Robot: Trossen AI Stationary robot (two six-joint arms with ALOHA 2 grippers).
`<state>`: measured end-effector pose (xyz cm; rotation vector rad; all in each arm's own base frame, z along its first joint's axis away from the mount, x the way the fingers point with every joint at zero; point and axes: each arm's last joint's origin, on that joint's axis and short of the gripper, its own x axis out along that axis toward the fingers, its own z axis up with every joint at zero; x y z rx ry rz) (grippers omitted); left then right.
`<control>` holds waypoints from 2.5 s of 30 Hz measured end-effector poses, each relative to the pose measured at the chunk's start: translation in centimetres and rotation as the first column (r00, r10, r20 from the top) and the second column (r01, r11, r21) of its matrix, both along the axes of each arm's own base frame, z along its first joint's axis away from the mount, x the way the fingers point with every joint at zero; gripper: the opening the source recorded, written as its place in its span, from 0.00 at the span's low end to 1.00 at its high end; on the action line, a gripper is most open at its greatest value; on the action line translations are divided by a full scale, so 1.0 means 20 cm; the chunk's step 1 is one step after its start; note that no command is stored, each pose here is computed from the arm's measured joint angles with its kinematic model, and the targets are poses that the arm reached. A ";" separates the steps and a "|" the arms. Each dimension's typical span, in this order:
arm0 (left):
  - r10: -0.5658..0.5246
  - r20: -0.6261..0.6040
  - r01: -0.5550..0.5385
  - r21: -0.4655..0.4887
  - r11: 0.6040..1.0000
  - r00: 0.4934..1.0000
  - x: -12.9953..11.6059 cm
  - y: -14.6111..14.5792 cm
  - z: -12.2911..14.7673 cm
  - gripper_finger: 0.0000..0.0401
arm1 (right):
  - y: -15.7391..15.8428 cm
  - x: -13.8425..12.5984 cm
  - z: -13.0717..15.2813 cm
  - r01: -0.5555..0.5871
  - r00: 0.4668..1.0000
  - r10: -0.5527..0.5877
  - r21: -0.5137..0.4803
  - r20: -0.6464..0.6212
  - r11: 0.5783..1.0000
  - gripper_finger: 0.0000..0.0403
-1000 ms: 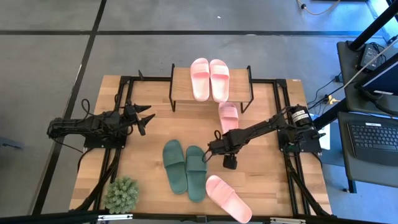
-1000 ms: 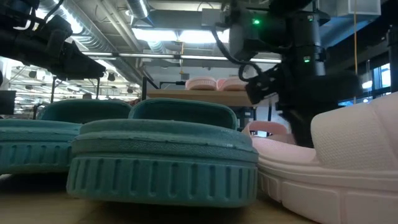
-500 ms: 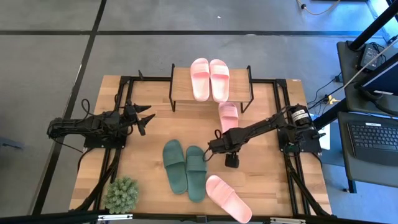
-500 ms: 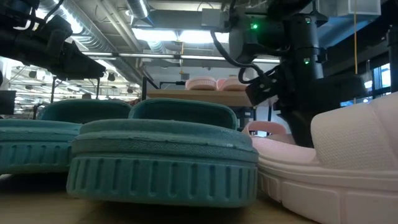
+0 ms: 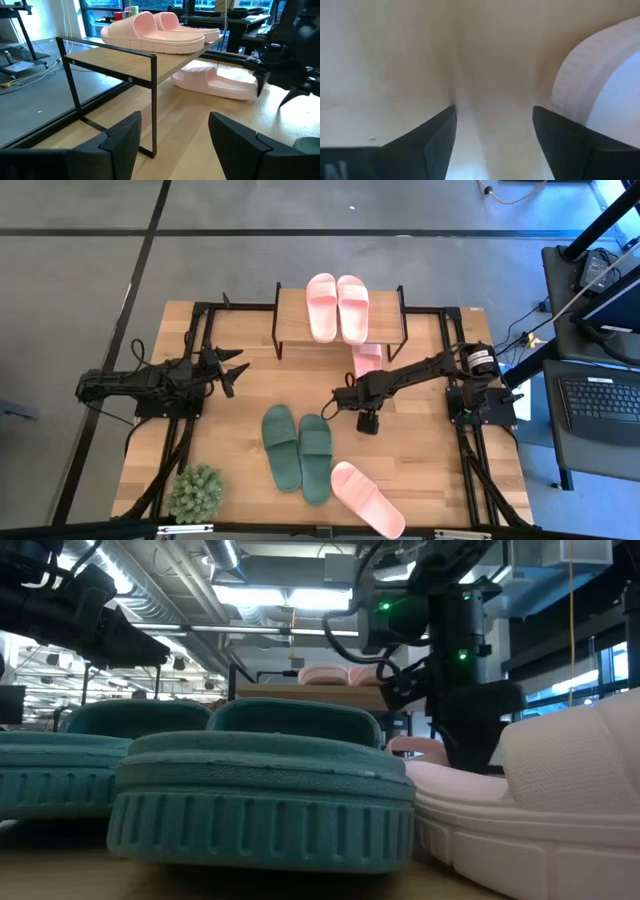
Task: Pick and place slides into the shelf
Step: Put the pink slide under the shelf
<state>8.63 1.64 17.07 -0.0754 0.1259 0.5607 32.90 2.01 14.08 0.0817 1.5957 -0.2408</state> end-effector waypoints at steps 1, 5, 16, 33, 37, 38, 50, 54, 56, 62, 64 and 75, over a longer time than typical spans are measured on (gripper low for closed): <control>0.000 0.000 0.000 0.000 1.000 1.000 0.00 0.00 0.00 0.56 | -0.02 0.00 0.00 -0.005 1.000 0.005 0.001 0.003 1.000 0.65; 0.000 0.000 0.000 0.000 1.000 1.000 0.00 0.00 0.00 0.56 | -0.11 0.01 0.00 -0.002 1.000 0.002 0.001 0.011 1.000 0.65; 0.000 0.000 0.000 0.000 1.000 1.000 0.00 0.00 0.00 0.56 | -0.35 0.02 0.00 0.028 0.998 -0.028 -0.002 0.063 1.000 0.65; 0.000 0.000 0.000 0.000 1.000 1.000 0.00 0.00 0.00 0.56 | -0.37 0.01 0.01 0.026 0.998 -0.026 -0.006 0.052 1.000 0.65; 0.000 0.000 0.000 0.000 1.000 1.000 0.00 0.00 0.00 0.56 | -0.31 0.01 0.05 0.026 0.997 -0.026 -0.003 0.069 1.000 0.65; 0.000 0.000 0.000 0.000 1.000 1.000 0.00 0.00 0.00 0.56 | -0.29 0.01 0.06 0.026 0.997 -0.026 -0.001 0.071 1.000 0.65; 0.000 -0.001 0.000 0.000 1.000 1.000 0.00 0.00 0.00 0.56 | 0.08 -0.05 0.30 -0.127 0.967 0.121 0.011 0.222 0.992 0.65; 0.000 0.000 0.000 0.000 1.000 1.000 0.00 0.00 0.00 0.56 | 0.25 -0.08 0.35 -0.203 0.937 0.189 0.017 0.294 0.979 0.65; 0.000 0.000 0.000 0.000 1.000 1.000 0.00 0.00 0.00 0.56 | 0.33 -0.09 0.38 -0.232 0.915 0.209 0.026 0.346 0.972 0.65; 0.000 0.000 0.000 0.000 1.000 1.000 0.00 0.00 0.00 0.56 | 0.56 -0.11 0.47 -0.374 0.825 0.320 0.026 0.466 0.927 0.65; 0.000 0.000 0.000 -0.001 1.000 1.000 0.00 0.00 0.00 0.56 | 0.64 -0.12 0.52 -0.406 0.790 0.352 -0.001 0.502 0.914 0.65; 0.000 0.000 0.000 0.000 1.000 1.000 0.00 0.00 0.00 0.56 | 1.00 -0.25 0.61 -0.497 0.612 0.501 -0.195 0.612 0.846 0.65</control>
